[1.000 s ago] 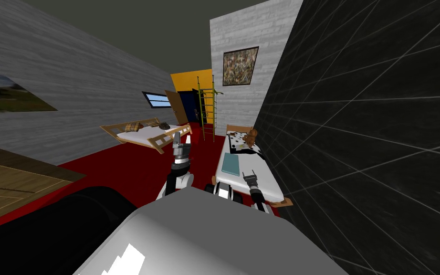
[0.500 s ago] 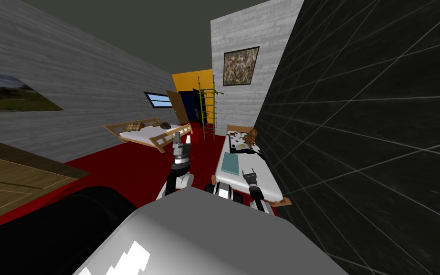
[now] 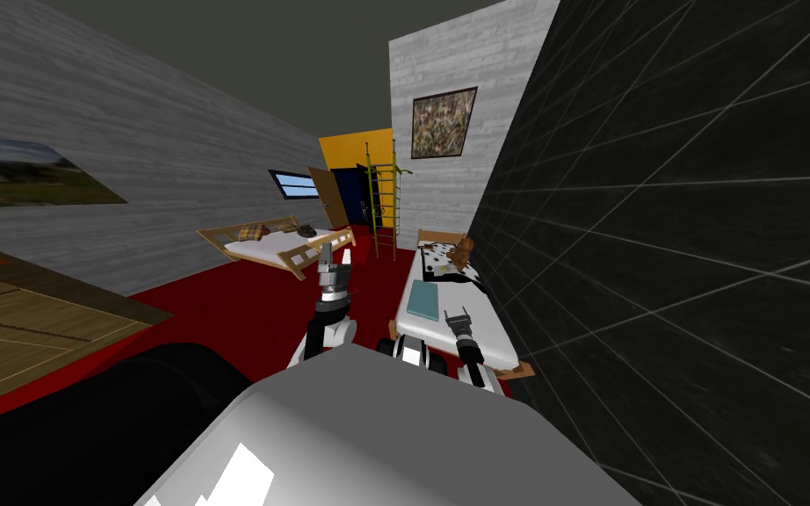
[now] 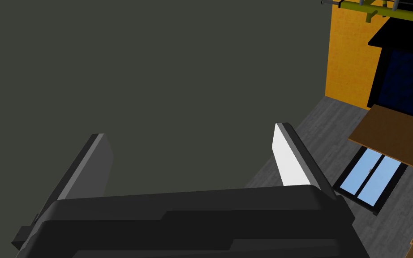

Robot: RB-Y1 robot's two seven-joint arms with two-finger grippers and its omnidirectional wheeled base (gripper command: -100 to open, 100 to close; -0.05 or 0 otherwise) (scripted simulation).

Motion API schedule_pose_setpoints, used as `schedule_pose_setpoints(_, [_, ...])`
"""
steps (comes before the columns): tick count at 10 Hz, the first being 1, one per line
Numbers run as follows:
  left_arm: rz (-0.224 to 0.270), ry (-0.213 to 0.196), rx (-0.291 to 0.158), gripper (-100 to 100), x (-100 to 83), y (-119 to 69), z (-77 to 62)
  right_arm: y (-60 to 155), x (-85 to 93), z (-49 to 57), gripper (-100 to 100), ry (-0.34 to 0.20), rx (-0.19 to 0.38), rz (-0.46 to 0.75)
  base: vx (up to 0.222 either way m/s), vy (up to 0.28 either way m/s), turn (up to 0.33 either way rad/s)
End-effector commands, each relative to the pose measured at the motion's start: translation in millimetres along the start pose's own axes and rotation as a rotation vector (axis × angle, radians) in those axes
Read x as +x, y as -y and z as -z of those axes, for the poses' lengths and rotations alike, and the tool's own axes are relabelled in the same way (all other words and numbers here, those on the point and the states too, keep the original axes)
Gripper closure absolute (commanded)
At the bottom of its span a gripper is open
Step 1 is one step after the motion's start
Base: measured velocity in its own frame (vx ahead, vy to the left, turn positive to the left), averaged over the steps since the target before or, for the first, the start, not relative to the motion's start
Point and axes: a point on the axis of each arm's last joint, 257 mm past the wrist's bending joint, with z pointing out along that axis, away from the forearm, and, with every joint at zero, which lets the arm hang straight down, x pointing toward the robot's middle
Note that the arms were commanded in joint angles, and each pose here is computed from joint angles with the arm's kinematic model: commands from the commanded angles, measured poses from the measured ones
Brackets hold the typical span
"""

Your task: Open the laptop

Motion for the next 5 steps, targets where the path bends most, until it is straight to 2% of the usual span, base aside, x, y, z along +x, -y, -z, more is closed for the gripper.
schedule_pose_setpoints(1, [0.0, 0.0, 0.0, 0, 0.0, 0.0, 0.0, 0.0, 0.1, 0.0, 0, 0.0, 0.0, 0.0, 0.0, 0.0, 0.0])
schedule_pose_setpoints(5, [0.0, 0.0, 0.0, 0, 0.0, 0.0, 0.0, 0.0, 0.1, 0.0, 0, 0.0, 0.0, 0.0, 0.0, 0.0, 0.0])
